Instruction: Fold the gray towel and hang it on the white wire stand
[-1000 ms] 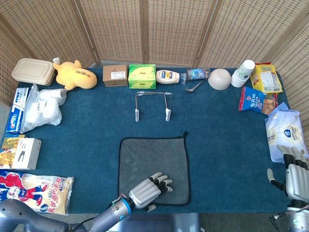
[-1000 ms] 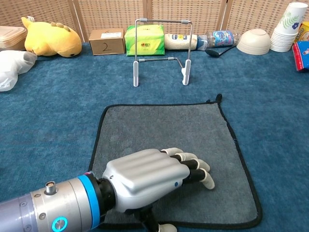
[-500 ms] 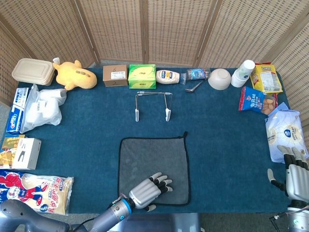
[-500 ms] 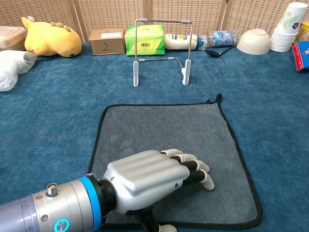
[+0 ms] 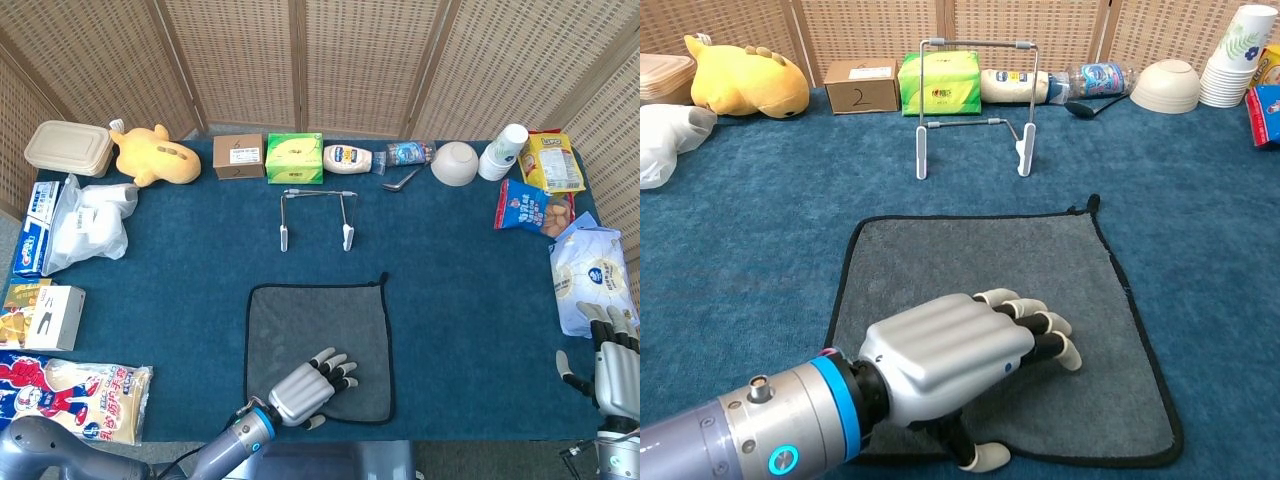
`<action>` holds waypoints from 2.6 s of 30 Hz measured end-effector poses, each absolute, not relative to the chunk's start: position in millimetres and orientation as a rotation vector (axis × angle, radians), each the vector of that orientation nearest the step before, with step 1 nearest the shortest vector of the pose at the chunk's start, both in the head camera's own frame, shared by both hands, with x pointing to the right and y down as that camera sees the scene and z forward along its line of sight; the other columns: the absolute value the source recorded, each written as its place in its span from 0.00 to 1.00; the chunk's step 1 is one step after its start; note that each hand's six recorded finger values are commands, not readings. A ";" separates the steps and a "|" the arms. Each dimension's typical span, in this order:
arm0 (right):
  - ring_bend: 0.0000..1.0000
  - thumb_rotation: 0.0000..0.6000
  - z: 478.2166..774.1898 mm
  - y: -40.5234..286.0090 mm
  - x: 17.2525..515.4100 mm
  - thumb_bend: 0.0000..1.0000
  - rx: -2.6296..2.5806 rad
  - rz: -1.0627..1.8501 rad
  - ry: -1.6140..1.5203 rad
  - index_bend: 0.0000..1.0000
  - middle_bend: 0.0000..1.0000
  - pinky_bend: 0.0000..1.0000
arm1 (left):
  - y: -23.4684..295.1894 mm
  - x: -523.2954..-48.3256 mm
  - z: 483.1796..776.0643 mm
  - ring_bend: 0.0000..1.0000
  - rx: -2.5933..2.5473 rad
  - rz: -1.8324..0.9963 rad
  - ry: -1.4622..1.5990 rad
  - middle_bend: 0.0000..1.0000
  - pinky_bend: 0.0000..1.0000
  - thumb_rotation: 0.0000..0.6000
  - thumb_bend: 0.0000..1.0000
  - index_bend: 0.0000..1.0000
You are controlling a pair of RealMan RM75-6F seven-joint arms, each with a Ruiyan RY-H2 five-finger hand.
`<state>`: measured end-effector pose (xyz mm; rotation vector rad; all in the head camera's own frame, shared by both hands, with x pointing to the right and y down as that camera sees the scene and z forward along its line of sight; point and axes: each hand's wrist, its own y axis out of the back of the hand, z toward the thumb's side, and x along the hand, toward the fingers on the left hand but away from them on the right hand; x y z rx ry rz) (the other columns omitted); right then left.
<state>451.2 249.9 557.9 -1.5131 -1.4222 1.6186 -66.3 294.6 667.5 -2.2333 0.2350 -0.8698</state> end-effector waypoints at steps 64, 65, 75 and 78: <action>0.03 1.00 561.6 251.7 453.1 0.37 -1.521 1.626 -1.434 0.14 0.15 0.00 | 240.7 -78.2 658.5 0.00 -2.297 -0.958 0.444 0.18 0.00 1.00 0.45 0.59; 0.03 1.00 561.7 251.8 453.3 0.37 -1.521 1.626 -1.434 0.14 0.15 0.00 | 237.2 -77.6 658.2 0.00 -2.295 -0.958 0.452 0.18 0.00 1.00 0.45 0.59; 0.03 1.00 562.5 253.3 456.4 0.37 -1.517 1.635 -1.438 0.14 0.15 0.00 | 194.0 -75.1 663.3 0.00 -2.236 -0.990 0.502 0.18 0.00 1.00 0.45 0.59; 0.03 1.00 563.7 253.3 456.2 0.37 -1.521 1.634 -1.443 0.14 0.15 0.00 | 185.5 -76.1 667.1 0.00 -2.214 -1.007 0.502 0.17 0.00 1.00 0.45 0.59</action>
